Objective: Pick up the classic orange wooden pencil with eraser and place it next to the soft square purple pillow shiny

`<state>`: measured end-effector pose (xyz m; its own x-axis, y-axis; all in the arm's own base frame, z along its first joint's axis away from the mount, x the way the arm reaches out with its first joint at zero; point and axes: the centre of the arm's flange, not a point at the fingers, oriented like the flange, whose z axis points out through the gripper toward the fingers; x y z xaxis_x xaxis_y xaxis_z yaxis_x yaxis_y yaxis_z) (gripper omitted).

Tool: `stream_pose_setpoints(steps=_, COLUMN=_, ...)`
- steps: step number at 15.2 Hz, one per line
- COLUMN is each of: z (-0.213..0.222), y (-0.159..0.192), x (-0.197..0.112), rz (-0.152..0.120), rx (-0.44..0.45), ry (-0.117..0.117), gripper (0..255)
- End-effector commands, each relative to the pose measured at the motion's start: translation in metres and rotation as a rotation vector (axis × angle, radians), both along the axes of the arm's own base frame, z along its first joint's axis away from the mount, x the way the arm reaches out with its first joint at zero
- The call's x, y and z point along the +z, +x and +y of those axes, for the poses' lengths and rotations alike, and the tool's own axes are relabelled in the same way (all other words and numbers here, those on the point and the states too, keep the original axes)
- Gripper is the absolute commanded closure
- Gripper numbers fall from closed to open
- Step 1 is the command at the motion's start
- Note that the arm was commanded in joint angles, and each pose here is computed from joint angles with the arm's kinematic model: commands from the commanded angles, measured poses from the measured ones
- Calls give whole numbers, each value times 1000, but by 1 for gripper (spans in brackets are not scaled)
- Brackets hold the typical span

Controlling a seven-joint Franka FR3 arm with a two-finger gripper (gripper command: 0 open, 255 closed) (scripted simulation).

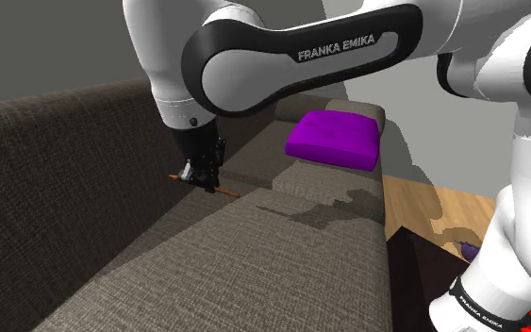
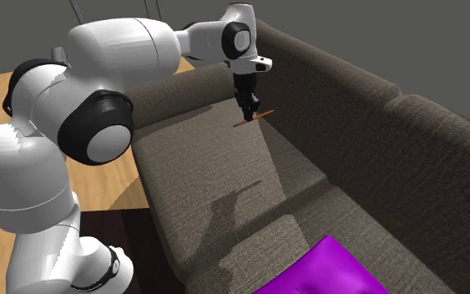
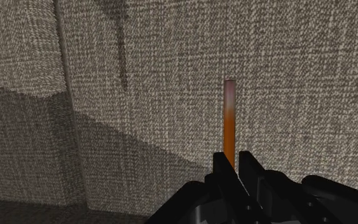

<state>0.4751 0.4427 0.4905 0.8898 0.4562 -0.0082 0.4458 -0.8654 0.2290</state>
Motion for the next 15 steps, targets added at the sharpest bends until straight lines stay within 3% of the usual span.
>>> stream_pose_setpoints(steps=1, z=-1, y=0, x=12, rz=0, rx=0, ry=0, gripper=255)
stream_pose_setpoints(steps=13, z=-1, y=0, x=73, rz=0, rx=0, ry=0, gripper=255)
stream_pose_setpoints(steps=15, z=-26, y=7, x=73, rz=0, rx=0, ry=0, gripper=255)
